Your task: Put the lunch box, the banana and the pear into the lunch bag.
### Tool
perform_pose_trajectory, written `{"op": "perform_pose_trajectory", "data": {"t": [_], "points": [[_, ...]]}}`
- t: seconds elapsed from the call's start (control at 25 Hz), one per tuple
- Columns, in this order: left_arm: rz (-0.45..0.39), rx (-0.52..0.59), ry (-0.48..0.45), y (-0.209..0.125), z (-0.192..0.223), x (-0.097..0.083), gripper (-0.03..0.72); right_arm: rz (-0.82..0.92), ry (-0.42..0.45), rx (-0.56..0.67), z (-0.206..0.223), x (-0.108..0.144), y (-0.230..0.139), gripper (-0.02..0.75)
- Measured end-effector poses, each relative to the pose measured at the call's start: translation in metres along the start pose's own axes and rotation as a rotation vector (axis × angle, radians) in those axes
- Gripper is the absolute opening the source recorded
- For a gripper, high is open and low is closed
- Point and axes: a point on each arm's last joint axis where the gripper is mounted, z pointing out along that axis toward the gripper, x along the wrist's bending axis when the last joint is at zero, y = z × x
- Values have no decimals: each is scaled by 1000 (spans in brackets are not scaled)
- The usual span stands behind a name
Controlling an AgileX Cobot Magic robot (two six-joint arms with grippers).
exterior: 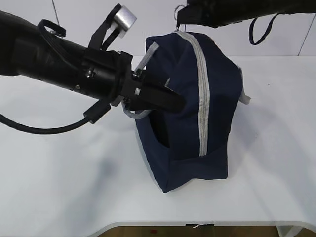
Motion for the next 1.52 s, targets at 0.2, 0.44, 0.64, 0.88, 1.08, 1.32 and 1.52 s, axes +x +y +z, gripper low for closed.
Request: {"op": "perform_pose_trajectory", "data": {"t": [0.2, 0.44, 0.64, 0.88, 1.08, 1.32, 1.52], "points": [[3, 7, -16, -1, 0, -1, 43, -8, 0, -2, 12, -8, 3, 6], [4, 13, -32, -1, 0, -3, 43, -6, -15, 10, 21, -20, 0, 6], [4, 14, -37, -1, 0, -3, 43, 21, -36, 16, 24, -37, -3, 6], [2, 10, -34, -1, -1, -2, 43, 46, -51, 38, 32, -54, -13, 6], [1, 10, -32, -1, -1, -2, 43, 62, -54, 52, 41, -62, -20, 6], [1, 9, -33, -1, -2, -2, 43, 82, -56, 73, 48, -70, -29, 6], [-6, 0, -35, 0, -2, -2, 43, 87, -53, 76, 44, -74, -28, 6]]}}
